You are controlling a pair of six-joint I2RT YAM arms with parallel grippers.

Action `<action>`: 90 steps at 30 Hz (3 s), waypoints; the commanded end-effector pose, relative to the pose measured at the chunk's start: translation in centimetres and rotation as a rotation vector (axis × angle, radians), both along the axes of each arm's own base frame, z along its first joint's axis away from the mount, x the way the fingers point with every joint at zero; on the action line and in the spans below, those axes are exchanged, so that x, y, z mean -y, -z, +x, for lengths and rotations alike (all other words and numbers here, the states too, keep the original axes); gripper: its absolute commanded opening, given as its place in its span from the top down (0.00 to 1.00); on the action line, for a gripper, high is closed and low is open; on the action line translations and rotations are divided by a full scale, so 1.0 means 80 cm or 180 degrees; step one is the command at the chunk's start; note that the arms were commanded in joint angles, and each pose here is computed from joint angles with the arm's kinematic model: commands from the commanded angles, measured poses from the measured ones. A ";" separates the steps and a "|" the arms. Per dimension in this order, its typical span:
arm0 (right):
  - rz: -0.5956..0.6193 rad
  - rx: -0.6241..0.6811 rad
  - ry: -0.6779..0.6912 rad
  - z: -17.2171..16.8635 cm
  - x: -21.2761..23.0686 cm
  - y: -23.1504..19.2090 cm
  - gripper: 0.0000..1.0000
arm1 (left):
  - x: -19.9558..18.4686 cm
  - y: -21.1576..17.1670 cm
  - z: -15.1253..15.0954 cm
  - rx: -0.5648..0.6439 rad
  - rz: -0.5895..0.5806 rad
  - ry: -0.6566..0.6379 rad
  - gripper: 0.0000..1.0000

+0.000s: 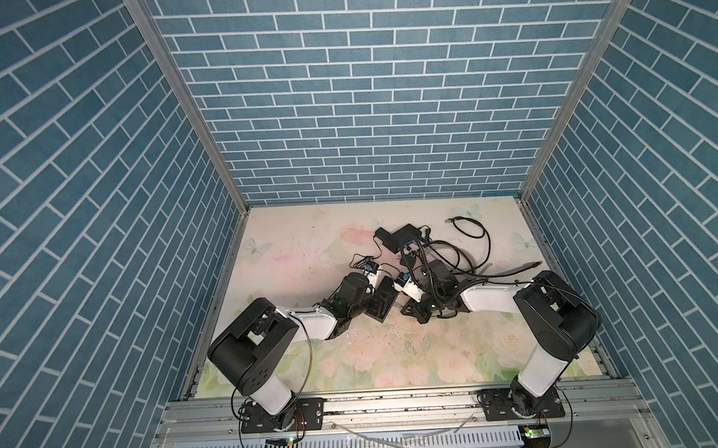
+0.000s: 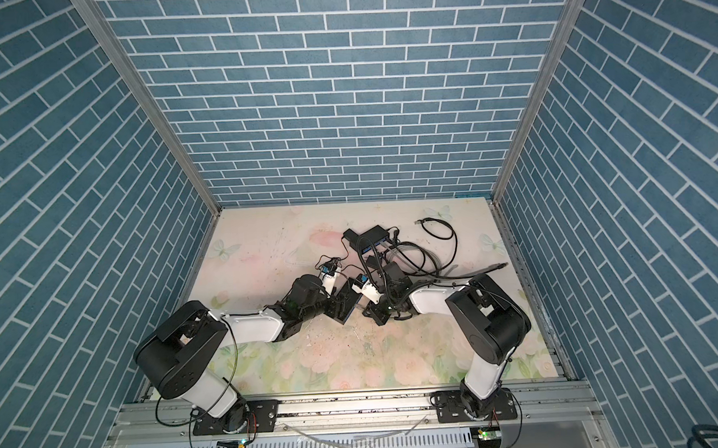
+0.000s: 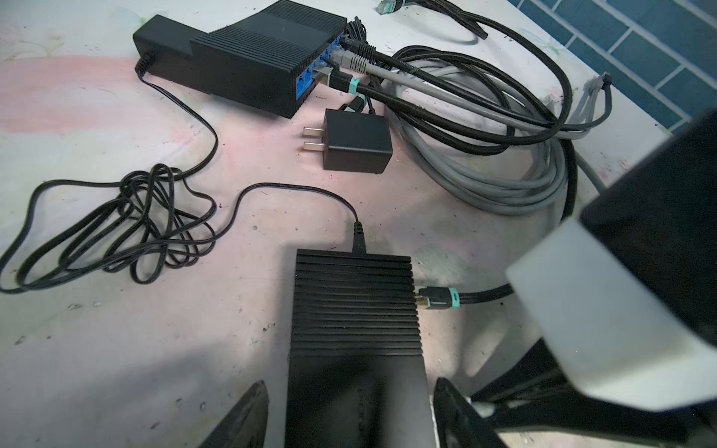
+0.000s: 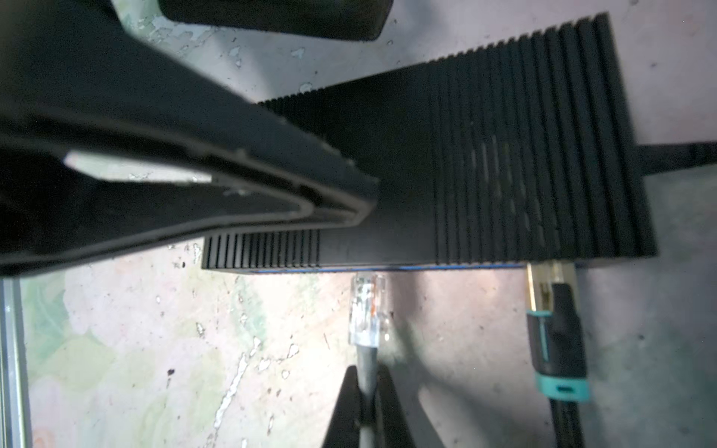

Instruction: Insert the plug into the switch port

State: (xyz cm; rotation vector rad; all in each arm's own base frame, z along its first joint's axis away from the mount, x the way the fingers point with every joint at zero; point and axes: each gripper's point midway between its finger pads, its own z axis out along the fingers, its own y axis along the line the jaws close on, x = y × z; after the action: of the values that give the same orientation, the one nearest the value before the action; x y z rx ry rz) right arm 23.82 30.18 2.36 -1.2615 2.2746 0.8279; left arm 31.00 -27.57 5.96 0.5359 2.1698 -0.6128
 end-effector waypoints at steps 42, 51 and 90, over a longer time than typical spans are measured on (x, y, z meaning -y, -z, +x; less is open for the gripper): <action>-0.0307 -0.0484 0.0239 -0.012 -0.007 0.011 1.00 | 0.015 0.026 -0.003 -0.0271 -0.0047 0.0145 0.40; -0.0517 -0.0340 0.0554 0.005 0.009 0.016 1.00 | 0.013 0.027 -0.004 -0.0276 -0.0022 0.0149 0.41; -0.0158 -0.0142 0.0593 0.011 -0.002 0.024 1.00 | 0.012 -0.006 -0.004 -0.0141 0.0029 0.0194 0.26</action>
State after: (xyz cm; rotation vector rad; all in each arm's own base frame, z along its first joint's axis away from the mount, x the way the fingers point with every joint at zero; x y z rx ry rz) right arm 24.86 31.43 2.37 -1.0691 2.3446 0.8126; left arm 31.79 -28.14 5.38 0.4810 2.2505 -0.6775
